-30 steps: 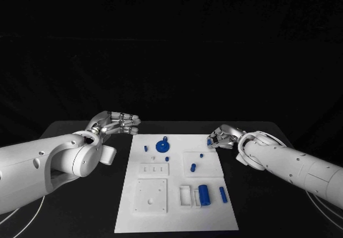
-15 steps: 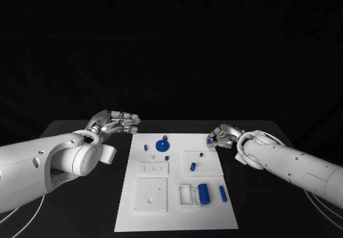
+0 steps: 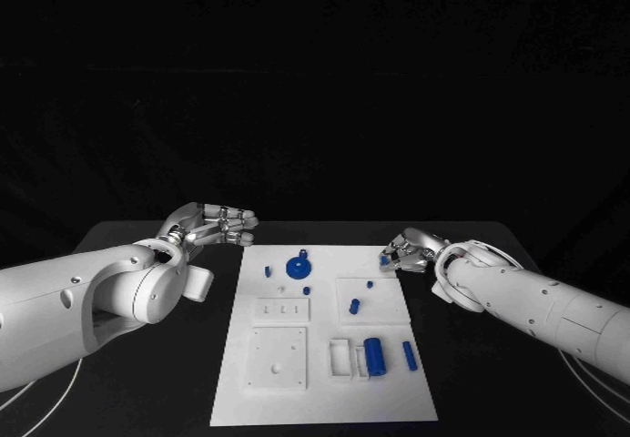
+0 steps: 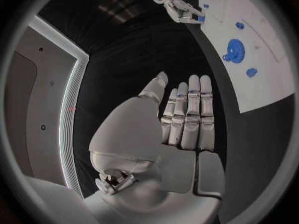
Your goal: Assemble the parts on the task board
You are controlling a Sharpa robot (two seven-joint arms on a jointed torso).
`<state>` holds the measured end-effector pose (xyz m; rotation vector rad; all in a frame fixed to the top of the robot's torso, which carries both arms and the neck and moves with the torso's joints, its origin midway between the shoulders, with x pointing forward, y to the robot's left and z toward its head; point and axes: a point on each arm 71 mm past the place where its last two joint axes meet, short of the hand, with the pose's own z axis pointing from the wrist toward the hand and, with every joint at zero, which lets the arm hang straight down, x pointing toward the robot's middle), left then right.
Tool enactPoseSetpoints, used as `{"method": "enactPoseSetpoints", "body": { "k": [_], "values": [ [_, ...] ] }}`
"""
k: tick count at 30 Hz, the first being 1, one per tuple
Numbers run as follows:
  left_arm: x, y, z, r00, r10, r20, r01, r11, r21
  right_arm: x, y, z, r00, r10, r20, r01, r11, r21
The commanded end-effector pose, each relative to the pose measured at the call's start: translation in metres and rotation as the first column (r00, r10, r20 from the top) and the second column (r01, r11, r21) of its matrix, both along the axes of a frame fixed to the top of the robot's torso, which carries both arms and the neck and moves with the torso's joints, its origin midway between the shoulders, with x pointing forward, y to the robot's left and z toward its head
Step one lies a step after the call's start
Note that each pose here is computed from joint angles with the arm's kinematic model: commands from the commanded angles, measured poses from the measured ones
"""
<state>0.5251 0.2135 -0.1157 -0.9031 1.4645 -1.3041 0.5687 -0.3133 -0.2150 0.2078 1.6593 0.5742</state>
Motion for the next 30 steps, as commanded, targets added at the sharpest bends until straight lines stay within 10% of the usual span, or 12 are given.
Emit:
{"method": "enactPoseSetpoints", "body": {
  "k": [1, 19, 30],
  "values": [
    [-0.0006, -0.003, 0.0006, 1.000, -0.017, 0.002, 0.017, 1.000, -0.001, 0.000, 0.002, 0.002, 0.999, -0.004, 0.039, 0.004, 1.000, 0.002],
    [0.0065, -0.006, -0.0074, 0.990, -0.058, -0.132, 0.073, 0.990, 0.118, -0.012, 0.047, 0.039, 0.984, 0.025, 0.174, -0.011, 0.997, -0.081],
    [0.0174, -0.032, -0.0135, 0.960, -0.100, -0.262, 0.174, 0.945, 0.277, -0.026, 0.110, 0.059, 0.975, 0.068, 0.210, -0.043, 0.991, -0.123]
  ]
}}
